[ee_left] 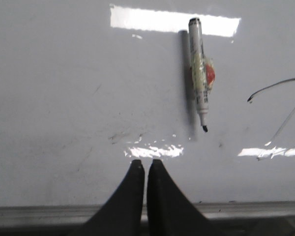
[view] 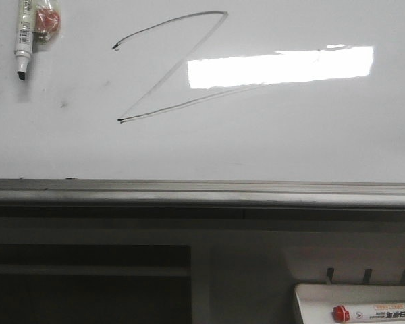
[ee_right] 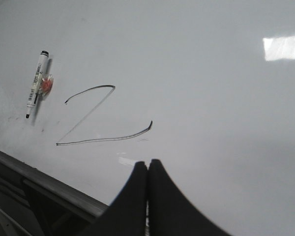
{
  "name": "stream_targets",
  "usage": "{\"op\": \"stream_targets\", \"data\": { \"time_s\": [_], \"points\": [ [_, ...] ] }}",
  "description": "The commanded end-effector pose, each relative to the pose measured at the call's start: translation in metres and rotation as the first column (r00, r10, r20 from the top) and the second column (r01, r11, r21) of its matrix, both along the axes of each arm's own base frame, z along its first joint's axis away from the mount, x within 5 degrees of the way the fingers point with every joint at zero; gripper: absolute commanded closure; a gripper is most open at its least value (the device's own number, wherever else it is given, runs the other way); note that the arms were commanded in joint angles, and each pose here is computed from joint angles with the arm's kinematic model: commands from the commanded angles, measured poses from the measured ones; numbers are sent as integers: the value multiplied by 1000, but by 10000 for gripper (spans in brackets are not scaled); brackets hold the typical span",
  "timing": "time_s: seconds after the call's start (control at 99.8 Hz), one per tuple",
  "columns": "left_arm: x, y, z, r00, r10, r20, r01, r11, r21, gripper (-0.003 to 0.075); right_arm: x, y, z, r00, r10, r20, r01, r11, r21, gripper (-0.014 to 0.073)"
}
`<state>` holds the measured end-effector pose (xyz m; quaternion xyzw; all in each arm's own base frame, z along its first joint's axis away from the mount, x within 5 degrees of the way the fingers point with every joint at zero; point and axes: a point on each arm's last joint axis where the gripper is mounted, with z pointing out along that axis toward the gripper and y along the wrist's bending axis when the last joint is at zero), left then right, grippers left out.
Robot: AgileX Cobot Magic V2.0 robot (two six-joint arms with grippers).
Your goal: Write number 2 on whiteboard
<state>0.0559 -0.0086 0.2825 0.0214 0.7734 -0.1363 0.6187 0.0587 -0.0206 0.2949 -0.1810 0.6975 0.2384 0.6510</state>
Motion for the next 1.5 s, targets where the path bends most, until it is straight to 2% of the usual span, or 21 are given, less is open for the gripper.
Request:
{"op": "stream_targets", "data": {
  "time_s": [0.0, 0.07, 0.23, 0.301, 0.411, 0.481, 0.551, 0.621, 0.852, 0.942, 1.042, 1.102, 1.493],
  "points": [
    [3, -1, 5, 998, -7, 70, 5, 1000, 19, 741, -1, -4, 12, 997, 6, 78, -9, 999, 39, 655],
    [5, -1, -2, 998, -1, 68, -4, 998, 70, 741, -1, -4, 12, 997, 6, 78, -9, 999, 39, 655],
    [6, 0, -19, 1000, 11, -1, -11, 996, 91, 741, -1, -4, 12, 997, 6, 78, -9, 999, 39, 655],
    [5, -2, -23, 1000, -19, 21, 16, 991, 130, 741, -1, -4, 12, 997, 6, 78, -9, 999, 39, 655],
    [5, -8, -22, 988, -97, 120, 76, 983, 169, 741, -1, -4, 12, 997, 6, 78, -9, 999, 39, 655],
    [5, -11, -18, 963, -125, 238, 83, 981, 175, 741, -1, -4, 12, 997, 6, 78, -9, 999, 39, 655],
    [4, -12, -17, 936, -110, 334, 63, 987, 150, 741, -1, -4, 12, 997, 6, 78, -9, 999, 39, 655],
    [5, -9, -23, 928, -64, 366, 23, 993, 116, 741, -1, -4, 12, 997, 6, 78, -9, 999, 39, 655],
    [0, -1, -74, 949, 45, 313, -90, 988, 129, 741, -1, -4, 12, 997, 6, 78, -9, 999, 39, 655],
    [-2, 1, -85, 983, 65, 174, -86, 989, 118, 741, -1, -4, 12, 997, 3, 79, -6, 999, 38, 655],
    [-3, 1, -97, 996, 64, 57, -71, 990, 126, 741, -1, -4, 12, 997, 4, 80, -7, 999, 38, 655],
    [-3, 0, -97, 997, 65, 48, -69, 993, 97, 741, -1, -4, 12, 997, 4, 80, -7, 999, 38, 655],
    [-3, 0, -97, 997, 65, 46, -69, 993, 94, 741, -1, -4, 12, 997, 4, 80, -7, 999, 38, 655]
  ]
}}
